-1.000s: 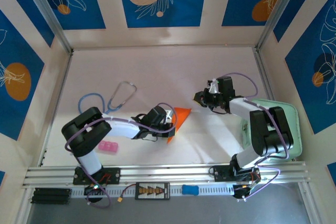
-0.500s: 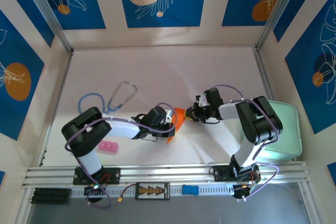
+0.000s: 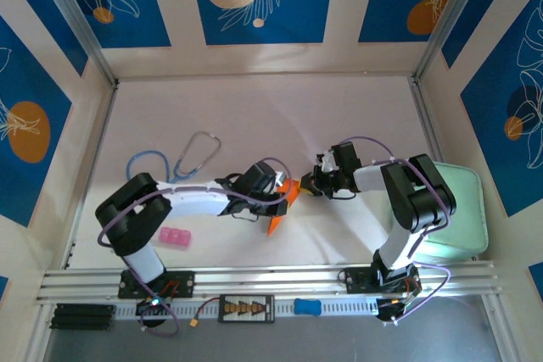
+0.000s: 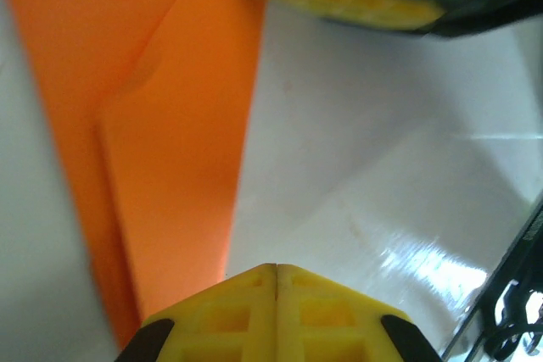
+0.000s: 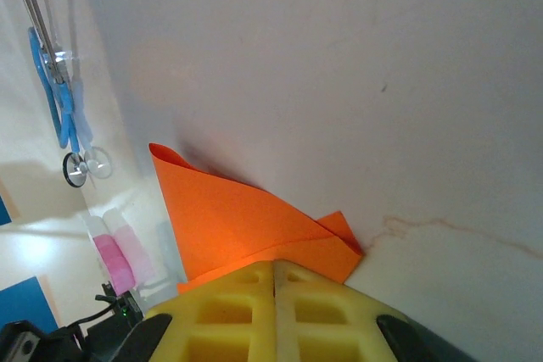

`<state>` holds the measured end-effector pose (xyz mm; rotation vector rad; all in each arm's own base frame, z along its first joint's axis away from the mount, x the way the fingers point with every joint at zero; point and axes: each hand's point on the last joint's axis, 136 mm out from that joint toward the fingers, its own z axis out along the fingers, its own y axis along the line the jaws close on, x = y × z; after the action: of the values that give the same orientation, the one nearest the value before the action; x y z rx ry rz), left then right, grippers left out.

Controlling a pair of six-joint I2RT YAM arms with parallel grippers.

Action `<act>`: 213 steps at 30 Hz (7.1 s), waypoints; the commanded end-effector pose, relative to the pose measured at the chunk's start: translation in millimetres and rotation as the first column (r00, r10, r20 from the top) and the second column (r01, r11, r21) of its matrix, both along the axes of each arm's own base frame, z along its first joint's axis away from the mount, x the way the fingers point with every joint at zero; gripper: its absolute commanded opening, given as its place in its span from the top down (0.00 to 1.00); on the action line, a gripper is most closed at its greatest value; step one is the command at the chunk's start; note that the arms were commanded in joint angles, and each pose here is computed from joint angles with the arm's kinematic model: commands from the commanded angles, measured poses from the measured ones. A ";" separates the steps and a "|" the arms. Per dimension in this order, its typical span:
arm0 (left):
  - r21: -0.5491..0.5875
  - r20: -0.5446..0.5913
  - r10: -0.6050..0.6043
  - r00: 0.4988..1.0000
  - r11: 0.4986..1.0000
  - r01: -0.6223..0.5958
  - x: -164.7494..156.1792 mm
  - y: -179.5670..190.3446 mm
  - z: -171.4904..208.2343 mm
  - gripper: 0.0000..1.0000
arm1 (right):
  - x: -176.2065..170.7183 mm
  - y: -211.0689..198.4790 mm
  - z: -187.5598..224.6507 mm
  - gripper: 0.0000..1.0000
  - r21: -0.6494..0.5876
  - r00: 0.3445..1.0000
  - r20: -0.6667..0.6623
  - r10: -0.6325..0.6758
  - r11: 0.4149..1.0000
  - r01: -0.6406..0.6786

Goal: Fold a paper plane with a square sheet of paper (pick it up from the middle)
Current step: Fold the wing for the fifth time at the center of the table, then move a paper plane to the center of the table.

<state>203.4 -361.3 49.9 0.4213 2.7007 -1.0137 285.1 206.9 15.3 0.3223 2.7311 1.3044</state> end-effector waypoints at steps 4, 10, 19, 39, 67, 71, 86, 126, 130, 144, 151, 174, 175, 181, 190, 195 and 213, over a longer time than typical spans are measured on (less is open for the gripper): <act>0.057 -0.031 -0.043 0.999 0.997 0.045 1.9 -7.7 -22.1 0.97 | -7.9 -7.8 -23.6 1.00 -0.076 0.998 -0.065 -0.010 0.997 0.005; 0.101 -0.075 -0.029 0.997 0.994 0.036 -6.1 3.0 -41.8 0.97 | -12.6 -10.4 -31.8 1.00 -0.099 0.996 -0.088 -0.014 0.995 0.005; 0.089 -0.149 0.021 0.989 0.996 -0.007 -25.2 20.7 -66.5 1.00 | -2.0 1.7 1.0 1.00 -0.009 1.000 -0.002 0.026 1.000 -0.026; 0.070 -0.131 0.018 0.991 0.998 -0.009 -22.5 17.9 -59.6 1.00 | -23.7 19.3 -2.1 1.00 -0.024 0.997 0.005 0.073 0.997 -0.073; 0.124 -0.173 -0.016 0.985 0.991 0.038 -58.2 50.5 -56.5 0.99 | -13.2 7.0 5.7 1.00 -0.045 0.999 0.015 0.043 0.998 -0.043; 0.120 -0.157 -0.004 0.988 0.993 0.023 -52.8 47.1 -56.0 0.99 | -14.7 8.2 35.6 0.96 -0.038 0.994 0.091 0.053 0.998 -0.049; 0.091 -0.128 0.004 0.992 0.996 0.008 -43.5 37.2 -49.7 0.99 | -52.2 54.1 7.8 1.00 -0.111 0.989 0.016 0.148 0.983 -0.145; 0.047 -0.008 0.174 0.985 0.984 -0.174 -1.0 94.8 11.9 0.85 | -47.9 27.2 52.3 0.85 -0.126 0.984 0.127 0.123 0.986 -0.107; 0.051 -0.030 0.178 0.984 0.983 -0.176 7.2 93.1 5.4 0.83 | -61.6 28.5 56.9 0.77 -0.092 0.988 0.118 0.096 0.992 -0.085; -0.062 -0.143 0.137 0.980 0.987 -0.147 13.7 81.6 -11.2 0.79 | -79.7 29.1 32.8 0.75 -0.086 1.000 0.018 0.019 0.996 -0.017; -0.067 -0.174 0.137 0.975 0.986 -0.151 11.8 78.5 -19.4 0.79 | -80.9 37.0 31.3 0.75 -0.066 0.999 -0.001 0.048 0.997 -0.048; -0.117 -0.222 0.077 0.972 0.988 -0.105 0.6 66.6 -15.2 0.76 | -80.4 49.1 20.4 0.78 -0.062 0.996 -0.030 0.083 0.994 -0.085; -0.108 -0.225 0.074 0.971 0.989 -0.100 -0.8 67.0 -17.1 0.76 | -80.4 49.2 20.3 0.78 -0.062 0.996 -0.032 0.083 0.994 -0.085; -0.084 -0.237 0.053 0.970 0.994 -0.074 -6.8 62.9 -24.1 0.75 | -80.5 50.4 20.0 0.78 -0.062 0.996 -0.033 0.086 0.994 -0.087; -0.051 -0.250 0.020 0.968 0.998 -0.034 -12.8 56.7 -32.5 0.74 | -83.2 53.0 16.3 0.78 -0.053 0.995 -0.044 0.094 0.994 -0.097; -0.081 -0.262 -0.008 0.965 0.997 -0.013 -16.5 48.4 -30.5 0.74 | -84.5 58.3 16.7 0.79 -0.020 0.993 -0.047 0.108 0.994 -0.109; -0.178 -0.253 -0.042 0.967 0.984 -0.004 -17.2 31.4 -18.0 0.88 | -85.3 58.1 17.6 0.80 -0.011 0.994 -0.048 0.100 0.995 -0.101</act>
<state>188.4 -325.7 27.4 0.2712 2.8225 -1.3520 204.7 264.0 32.8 0.2093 2.8101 1.3015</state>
